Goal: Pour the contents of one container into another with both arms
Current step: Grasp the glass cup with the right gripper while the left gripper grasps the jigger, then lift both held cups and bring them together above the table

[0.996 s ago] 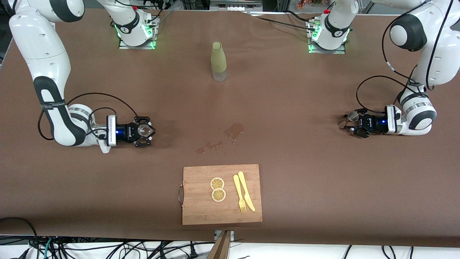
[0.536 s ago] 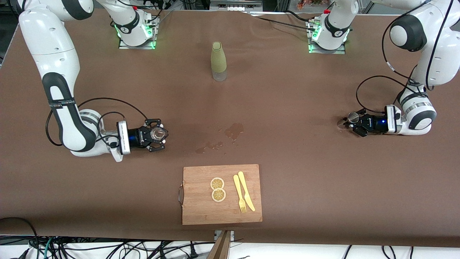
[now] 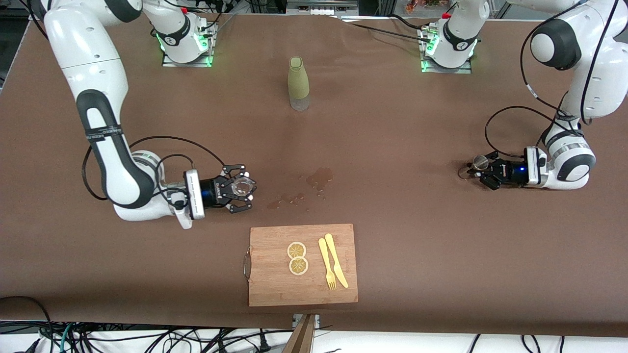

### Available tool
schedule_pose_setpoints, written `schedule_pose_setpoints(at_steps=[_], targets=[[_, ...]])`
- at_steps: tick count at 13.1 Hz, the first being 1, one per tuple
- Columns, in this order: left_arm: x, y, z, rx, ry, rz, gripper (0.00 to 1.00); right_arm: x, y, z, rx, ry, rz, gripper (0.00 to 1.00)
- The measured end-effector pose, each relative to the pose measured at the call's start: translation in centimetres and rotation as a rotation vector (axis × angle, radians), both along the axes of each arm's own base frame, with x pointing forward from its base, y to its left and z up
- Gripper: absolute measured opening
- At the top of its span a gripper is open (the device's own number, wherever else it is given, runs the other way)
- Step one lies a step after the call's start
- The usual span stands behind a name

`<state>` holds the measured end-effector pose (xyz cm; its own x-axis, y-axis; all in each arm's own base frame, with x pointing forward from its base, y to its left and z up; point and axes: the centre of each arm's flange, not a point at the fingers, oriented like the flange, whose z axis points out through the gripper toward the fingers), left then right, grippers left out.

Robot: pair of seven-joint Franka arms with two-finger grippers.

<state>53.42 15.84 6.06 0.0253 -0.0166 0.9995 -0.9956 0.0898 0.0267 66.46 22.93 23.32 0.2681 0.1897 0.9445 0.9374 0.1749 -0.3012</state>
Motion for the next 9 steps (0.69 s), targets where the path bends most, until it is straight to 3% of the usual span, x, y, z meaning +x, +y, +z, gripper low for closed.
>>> schedule_pose_setpoints(at_steps=[3,9], targets=[[3.8,-5.1,2.2,0.014,-0.038,-0.066,0.21,0.6,2.5,1.6,-0.035,0.025,-0.009,0.12],[9.1,-21.8,3.3,0.015,0.022,-0.037,0.21,0.9,8.5,4.1,-0.122,0.072,-0.064,0.12]])
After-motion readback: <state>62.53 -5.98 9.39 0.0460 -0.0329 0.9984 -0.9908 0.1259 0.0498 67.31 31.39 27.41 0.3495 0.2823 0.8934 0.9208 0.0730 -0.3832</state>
